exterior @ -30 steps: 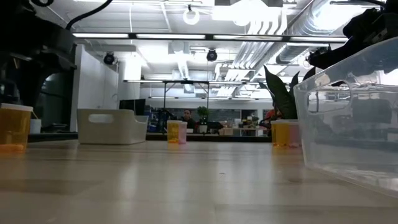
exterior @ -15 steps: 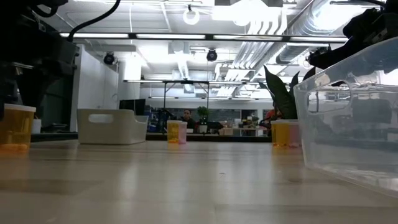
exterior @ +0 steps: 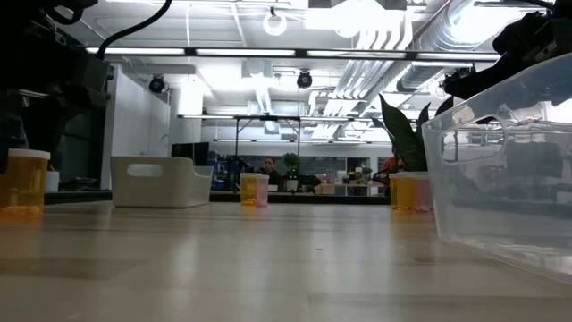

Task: Pick and place medicine bottles into bin by pill shape (circle, oval)
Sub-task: Put the large orange pill bottle into the gray bin

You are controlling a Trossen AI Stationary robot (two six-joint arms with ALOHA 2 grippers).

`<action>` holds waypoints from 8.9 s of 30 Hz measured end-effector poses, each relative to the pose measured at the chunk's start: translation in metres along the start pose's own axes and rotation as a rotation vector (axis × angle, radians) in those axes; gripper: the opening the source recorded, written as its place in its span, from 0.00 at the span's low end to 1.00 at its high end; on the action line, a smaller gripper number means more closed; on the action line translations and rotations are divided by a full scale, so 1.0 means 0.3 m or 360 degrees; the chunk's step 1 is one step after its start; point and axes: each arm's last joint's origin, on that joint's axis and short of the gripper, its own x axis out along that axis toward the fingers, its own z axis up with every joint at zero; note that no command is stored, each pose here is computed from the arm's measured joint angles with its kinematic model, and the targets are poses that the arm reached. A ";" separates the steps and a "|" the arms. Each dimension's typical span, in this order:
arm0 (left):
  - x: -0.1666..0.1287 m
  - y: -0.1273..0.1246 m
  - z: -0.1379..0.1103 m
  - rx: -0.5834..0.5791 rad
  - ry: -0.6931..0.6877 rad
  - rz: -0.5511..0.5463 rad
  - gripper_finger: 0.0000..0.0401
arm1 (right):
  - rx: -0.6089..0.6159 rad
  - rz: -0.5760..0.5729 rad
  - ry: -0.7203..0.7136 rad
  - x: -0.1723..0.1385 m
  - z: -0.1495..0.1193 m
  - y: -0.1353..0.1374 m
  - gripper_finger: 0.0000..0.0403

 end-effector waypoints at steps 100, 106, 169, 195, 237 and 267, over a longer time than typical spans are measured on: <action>0.117 1.068 0.163 -0.0149 0.0091 0.0106 0.68 | 0.0000 0.0001 0.0000 0.000 0.000 0.000 0.00; 0.028 1.075 0.174 -0.0177 0.0061 0.0117 0.70 | 0.0000 0.0001 0.0000 0.000 0.000 0.000 0.00; -0.364 0.443 0.049 -0.0980 -0.2165 -0.0607 0.70 | 0.0917 -0.1408 0.0978 0.381 0.201 -0.081 0.78; -0.364 0.439 0.050 -0.0937 -0.2152 -0.0678 0.69 | 0.0868 -0.1891 0.1276 0.542 0.060 -0.285 0.73; -0.197 0.382 0.254 -0.0593 -0.1930 -0.0183 0.69 | 0.0621 -0.0594 0.0708 0.759 0.560 0.094 0.48; -0.244 0.399 0.437 -0.0408 -0.1949 -0.0125 0.69 | 0.0569 -0.0355 0.0679 0.786 0.556 0.159 0.48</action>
